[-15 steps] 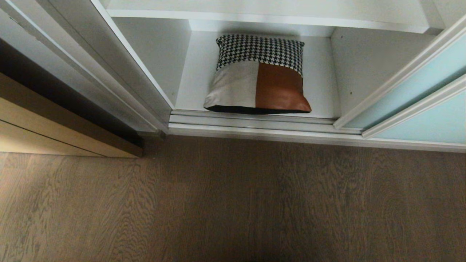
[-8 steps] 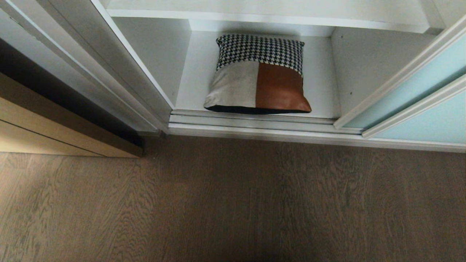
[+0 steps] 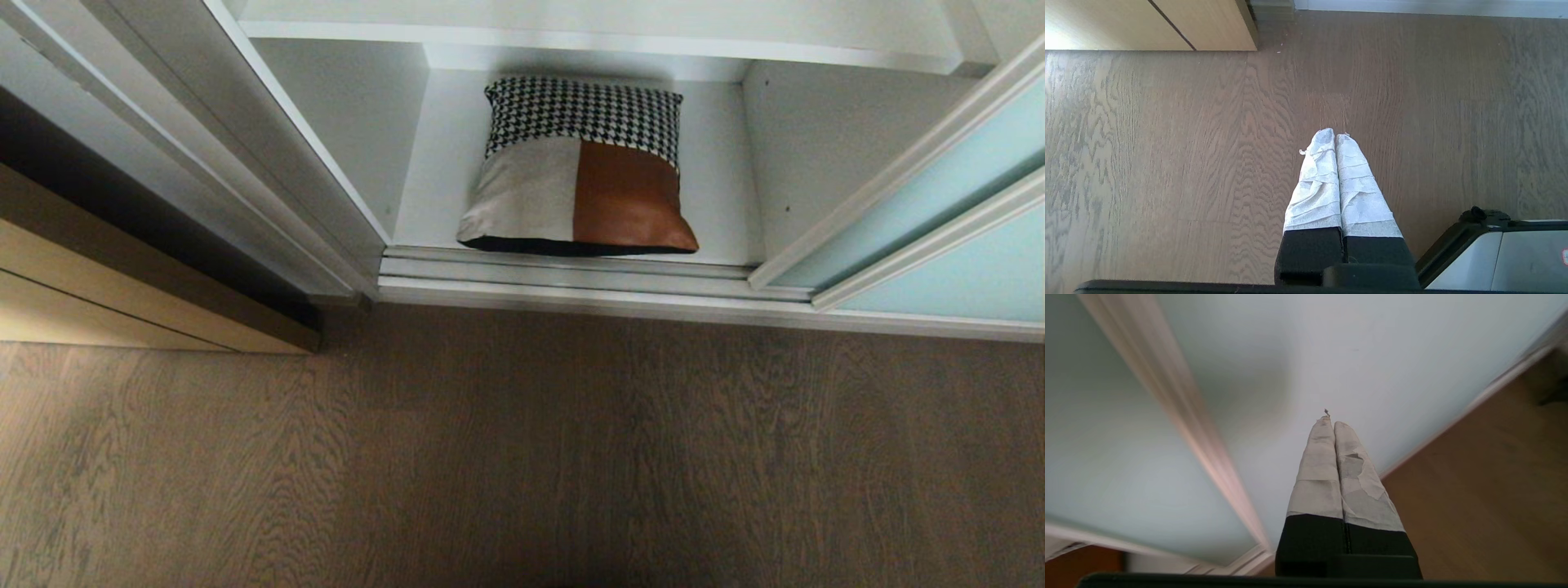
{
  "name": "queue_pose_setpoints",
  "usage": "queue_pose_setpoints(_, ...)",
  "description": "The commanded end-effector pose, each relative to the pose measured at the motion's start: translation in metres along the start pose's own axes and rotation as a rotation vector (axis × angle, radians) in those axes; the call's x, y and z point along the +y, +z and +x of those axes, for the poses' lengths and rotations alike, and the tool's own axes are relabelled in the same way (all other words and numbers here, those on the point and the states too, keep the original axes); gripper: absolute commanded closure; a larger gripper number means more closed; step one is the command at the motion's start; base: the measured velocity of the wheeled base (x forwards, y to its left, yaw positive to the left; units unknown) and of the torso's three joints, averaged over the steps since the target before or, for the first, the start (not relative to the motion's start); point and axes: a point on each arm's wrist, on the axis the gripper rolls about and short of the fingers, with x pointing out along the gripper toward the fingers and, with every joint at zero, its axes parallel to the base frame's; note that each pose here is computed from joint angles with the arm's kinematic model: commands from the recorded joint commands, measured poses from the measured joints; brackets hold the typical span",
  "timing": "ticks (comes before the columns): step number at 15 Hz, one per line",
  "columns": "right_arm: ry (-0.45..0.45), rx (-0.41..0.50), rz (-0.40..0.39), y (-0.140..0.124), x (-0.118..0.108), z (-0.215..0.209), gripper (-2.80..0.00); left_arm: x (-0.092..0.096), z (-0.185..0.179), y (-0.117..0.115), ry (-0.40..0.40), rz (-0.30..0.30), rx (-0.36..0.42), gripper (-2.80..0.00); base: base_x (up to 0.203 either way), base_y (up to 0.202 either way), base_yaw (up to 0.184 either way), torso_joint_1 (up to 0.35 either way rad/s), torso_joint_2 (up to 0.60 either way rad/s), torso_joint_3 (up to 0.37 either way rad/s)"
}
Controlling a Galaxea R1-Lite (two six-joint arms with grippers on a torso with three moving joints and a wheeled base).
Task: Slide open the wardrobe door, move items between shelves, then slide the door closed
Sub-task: Close the door
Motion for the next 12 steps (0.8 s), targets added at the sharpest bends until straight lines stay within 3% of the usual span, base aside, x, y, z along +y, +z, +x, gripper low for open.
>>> queue_pose_setpoints(1,0.024,0.01,0.015,0.0,0.001,0.004,0.0,0.0,0.0,0.0,0.0,0.0,0.002,0.0,0.0,0.0,0.0,0.0,0.0,0.0)
queue_pose_setpoints(12,0.065,0.037,0.08,0.0,0.001,0.02,0.0,0.0,0.0,0.0,0.0,0.0,0.002,0.0,0.0,0.0,0.0,0.0,0.0,0.0)
